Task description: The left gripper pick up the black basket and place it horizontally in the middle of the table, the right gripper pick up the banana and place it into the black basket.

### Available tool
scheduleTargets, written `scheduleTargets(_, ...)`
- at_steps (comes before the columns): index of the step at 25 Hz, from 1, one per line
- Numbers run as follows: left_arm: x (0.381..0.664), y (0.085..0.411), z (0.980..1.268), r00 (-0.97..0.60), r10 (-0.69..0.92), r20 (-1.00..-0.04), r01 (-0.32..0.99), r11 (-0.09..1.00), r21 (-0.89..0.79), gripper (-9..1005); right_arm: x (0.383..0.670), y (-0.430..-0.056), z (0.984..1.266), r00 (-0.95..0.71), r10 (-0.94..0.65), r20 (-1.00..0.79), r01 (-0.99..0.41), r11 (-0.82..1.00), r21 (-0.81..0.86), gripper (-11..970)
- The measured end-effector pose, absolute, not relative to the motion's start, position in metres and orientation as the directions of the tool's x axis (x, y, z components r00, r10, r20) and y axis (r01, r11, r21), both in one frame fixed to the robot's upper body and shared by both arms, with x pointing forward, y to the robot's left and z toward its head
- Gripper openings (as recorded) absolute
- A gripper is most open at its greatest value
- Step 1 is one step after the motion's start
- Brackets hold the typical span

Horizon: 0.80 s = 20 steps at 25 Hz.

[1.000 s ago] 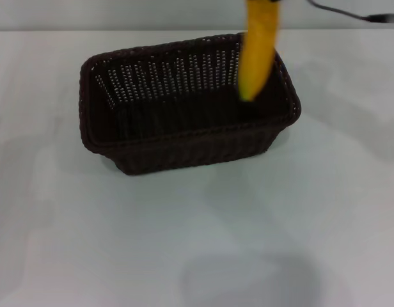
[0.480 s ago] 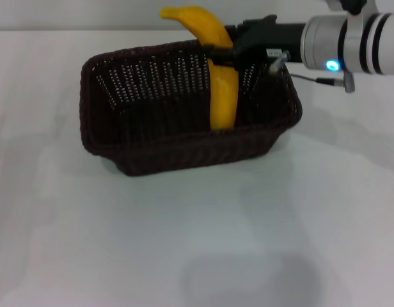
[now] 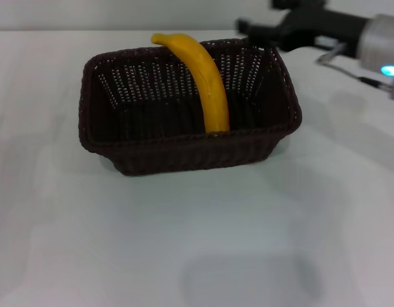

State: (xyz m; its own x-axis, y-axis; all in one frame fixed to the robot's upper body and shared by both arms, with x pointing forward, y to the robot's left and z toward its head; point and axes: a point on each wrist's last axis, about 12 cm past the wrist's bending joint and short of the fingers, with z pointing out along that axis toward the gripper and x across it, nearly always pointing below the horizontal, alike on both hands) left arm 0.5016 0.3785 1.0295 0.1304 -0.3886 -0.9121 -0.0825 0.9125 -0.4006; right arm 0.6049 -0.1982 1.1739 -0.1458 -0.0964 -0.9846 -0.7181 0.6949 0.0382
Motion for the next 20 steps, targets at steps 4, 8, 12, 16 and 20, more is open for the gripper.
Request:
scheduleTargets(4, 0.499, 0.38, 1.029, 0.131, -0.386, -0.913, -0.092, 0.913, -0.398, 881, 0.596, -0.245, 1.165, -0.106, 0.123, -0.987, -0.648, 0.744, 0.163, 848)
scheduleTargets(8, 0.499, 0.381, 1.029, 0.133, -0.386, -0.913, -0.098, 0.911, -0.4, 881, 0.578, -0.296, 1.141, 0.061, 0.333, -0.941, -0.591, 0.772, 0.235, 879)
scheduleTargets(12, 0.505, 0.378, 1.029, 0.121, -0.39, -0.913, -0.098, 0.91, -0.402, 881, 0.552, -0.337, 1.115, 0.271, 0.27, -0.924, -0.419, 0.897, 0.14, 878)
scheduleTargets(16, 0.504, 0.379, 1.028, 0.118, -0.388, -0.914, -0.105, 0.91, -0.4, 881, 0.543, -0.349, 1.091, 0.258, 0.08, -0.963, -0.278, 0.961, 0.006, 877)
scheduleTargets(20, 0.504, 0.375, 1.026, 0.109, -0.365, -0.924, -0.103, 0.921, -0.376, 881, 0.539, -0.36, 1.07, 0.149, 0.018, -0.989, -0.187, 0.982, -0.01, 876)
